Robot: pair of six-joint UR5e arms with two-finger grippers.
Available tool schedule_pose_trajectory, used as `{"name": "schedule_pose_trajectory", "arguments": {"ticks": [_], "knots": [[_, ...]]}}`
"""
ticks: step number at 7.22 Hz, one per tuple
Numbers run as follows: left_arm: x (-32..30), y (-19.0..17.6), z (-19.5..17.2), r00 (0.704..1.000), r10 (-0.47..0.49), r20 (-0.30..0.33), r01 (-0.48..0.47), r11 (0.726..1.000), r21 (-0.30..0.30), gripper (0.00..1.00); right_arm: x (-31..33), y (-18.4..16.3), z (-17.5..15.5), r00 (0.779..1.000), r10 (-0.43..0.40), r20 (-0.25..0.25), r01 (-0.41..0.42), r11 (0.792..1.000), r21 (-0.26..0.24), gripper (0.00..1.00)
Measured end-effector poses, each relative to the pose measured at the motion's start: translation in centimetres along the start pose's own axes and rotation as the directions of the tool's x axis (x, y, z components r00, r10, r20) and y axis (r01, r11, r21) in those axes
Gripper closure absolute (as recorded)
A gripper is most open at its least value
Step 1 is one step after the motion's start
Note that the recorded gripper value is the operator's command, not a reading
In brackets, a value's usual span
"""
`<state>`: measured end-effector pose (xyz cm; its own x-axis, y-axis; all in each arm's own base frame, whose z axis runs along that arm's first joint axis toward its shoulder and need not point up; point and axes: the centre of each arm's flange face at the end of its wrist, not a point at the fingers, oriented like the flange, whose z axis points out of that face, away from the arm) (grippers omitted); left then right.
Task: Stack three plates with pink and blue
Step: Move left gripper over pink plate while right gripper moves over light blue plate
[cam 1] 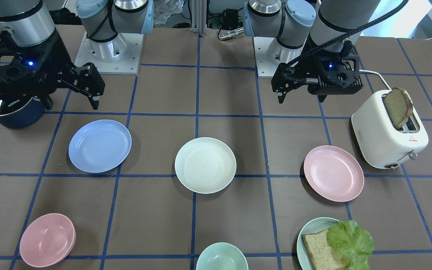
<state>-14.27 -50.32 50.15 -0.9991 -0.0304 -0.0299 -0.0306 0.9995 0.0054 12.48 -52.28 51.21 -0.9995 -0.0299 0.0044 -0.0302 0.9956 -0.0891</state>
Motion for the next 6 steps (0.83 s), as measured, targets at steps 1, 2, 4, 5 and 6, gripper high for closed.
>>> {"name": "schedule_pose_trajectory", "arguments": {"ticks": [1,2,4,5,6], "knots": [[-0.06,0.09,-0.11,1.000,0.001,0.000,-0.001,1.000,0.002,0.00,0.01,0.00,0.03,1.000,0.000,0.000,0.000,1.000,-0.001,0.00],[-0.05,0.16,-0.18,1.000,0.002,-0.002,-0.002,1.000,0.003,0.00,0.06,-0.01,0.09,1.000,0.000,-0.001,0.000,1.000,-0.002,0.00],[0.10,0.26,-0.18,1.000,0.000,-0.013,0.000,1.000,0.002,0.00,0.41,0.00,0.31,1.000,0.007,0.003,-0.007,1.000,-0.013,0.00],[0.04,0.34,-0.05,1.000,0.000,-0.013,0.000,1.000,-0.004,0.00,0.70,-0.03,0.45,1.000,0.012,0.005,-0.012,1.000,-0.017,0.00],[-0.10,0.40,0.19,1.000,-0.001,-0.012,0.001,1.000,-0.013,0.00,0.83,-0.04,0.57,1.000,0.015,0.005,-0.015,1.000,-0.019,0.00]]}}
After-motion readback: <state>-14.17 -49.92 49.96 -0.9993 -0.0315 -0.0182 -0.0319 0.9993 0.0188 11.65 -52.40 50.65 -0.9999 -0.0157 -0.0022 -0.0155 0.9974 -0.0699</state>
